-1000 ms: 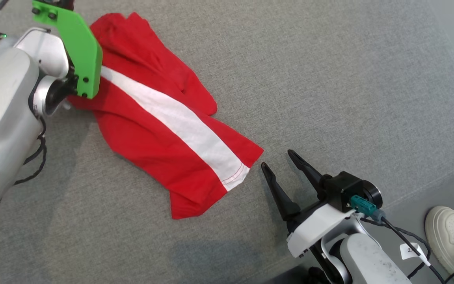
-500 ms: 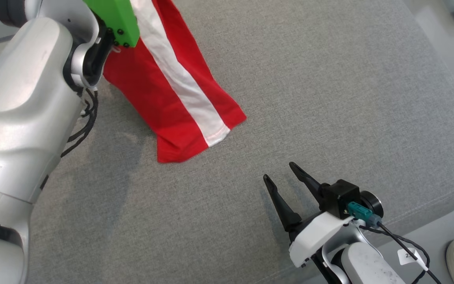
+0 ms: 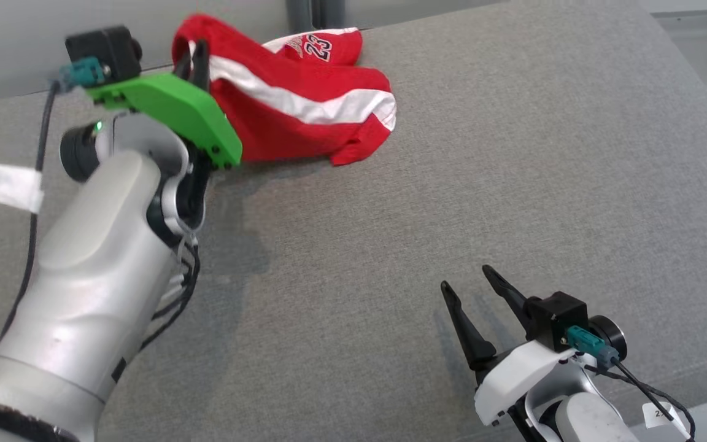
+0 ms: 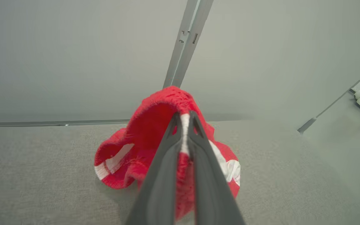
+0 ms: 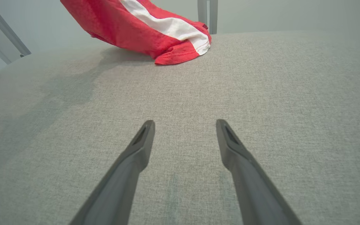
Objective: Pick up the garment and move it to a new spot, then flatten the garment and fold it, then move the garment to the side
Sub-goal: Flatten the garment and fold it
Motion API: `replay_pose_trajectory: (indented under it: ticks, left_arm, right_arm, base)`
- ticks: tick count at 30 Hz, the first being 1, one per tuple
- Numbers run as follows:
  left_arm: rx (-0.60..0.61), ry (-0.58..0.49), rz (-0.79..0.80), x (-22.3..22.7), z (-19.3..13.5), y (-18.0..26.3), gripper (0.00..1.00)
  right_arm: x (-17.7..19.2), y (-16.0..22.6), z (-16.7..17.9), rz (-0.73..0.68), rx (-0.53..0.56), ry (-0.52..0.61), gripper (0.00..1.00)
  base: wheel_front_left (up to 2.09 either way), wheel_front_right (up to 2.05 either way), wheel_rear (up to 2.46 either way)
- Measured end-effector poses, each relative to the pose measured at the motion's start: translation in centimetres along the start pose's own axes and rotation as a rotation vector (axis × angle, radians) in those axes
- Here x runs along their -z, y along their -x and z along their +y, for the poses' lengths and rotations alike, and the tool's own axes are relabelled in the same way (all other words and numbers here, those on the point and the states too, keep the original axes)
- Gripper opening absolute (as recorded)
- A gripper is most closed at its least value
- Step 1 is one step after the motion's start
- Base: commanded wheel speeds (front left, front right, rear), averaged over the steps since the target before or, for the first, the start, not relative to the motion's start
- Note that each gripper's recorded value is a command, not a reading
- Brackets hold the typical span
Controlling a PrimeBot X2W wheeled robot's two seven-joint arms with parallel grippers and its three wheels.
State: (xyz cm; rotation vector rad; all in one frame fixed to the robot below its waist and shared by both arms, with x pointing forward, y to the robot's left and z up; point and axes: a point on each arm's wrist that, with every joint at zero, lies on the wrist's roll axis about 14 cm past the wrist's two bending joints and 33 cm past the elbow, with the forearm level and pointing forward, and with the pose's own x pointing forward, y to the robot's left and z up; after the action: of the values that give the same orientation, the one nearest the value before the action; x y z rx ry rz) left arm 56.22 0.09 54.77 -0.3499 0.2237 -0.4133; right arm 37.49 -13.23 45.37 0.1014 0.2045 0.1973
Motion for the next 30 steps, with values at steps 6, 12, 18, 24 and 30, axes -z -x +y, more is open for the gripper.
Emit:
replay_pose_trajectory:
  ticks: [6, 12, 18, 24, 30]
  left_arm:
    - [-0.153, -0.02, 0.089, 4.2, 6.3, 5.0, 0.0]
    - [-0.227, -0.085, 0.114, 5.1, 9.1, 8.1, 0.0]
    - [-0.25, -0.145, 0.158, 6.5, 10.1, 9.9, 1.0]
    - [-0.274, -0.186, 0.146, 7.1, 11.2, 11.0, 1.0]
    - [-0.27, -0.217, 0.004, 5.7, 11.1, 12.6, 1.0]
  right_arm:
    - [-0.8, -0.9, 2.6, -0.017, -0.082, 0.006, 1.0]
    - [-1.4, -0.8, 3.9, -0.032, -0.12, 0.013, 1.0]
    - [-2.1, -0.4, 3.9, -0.048, -0.118, 0.018, 1.0]
    - [-2.4, -0.1, 3.3, -0.053, -0.098, 0.021, 1.0]
    - [-3.1, 0.4, 2.0, -0.087, -0.057, 0.022, 1.0]
  base:
    - [0.0, 0.0, 0.0]
    - [0.0, 0.0, 0.0]
    - [0.0, 0.0, 0.0]
    - [0.0, 0.0, 0.0]
    - [0.0, 0.0, 0.0]
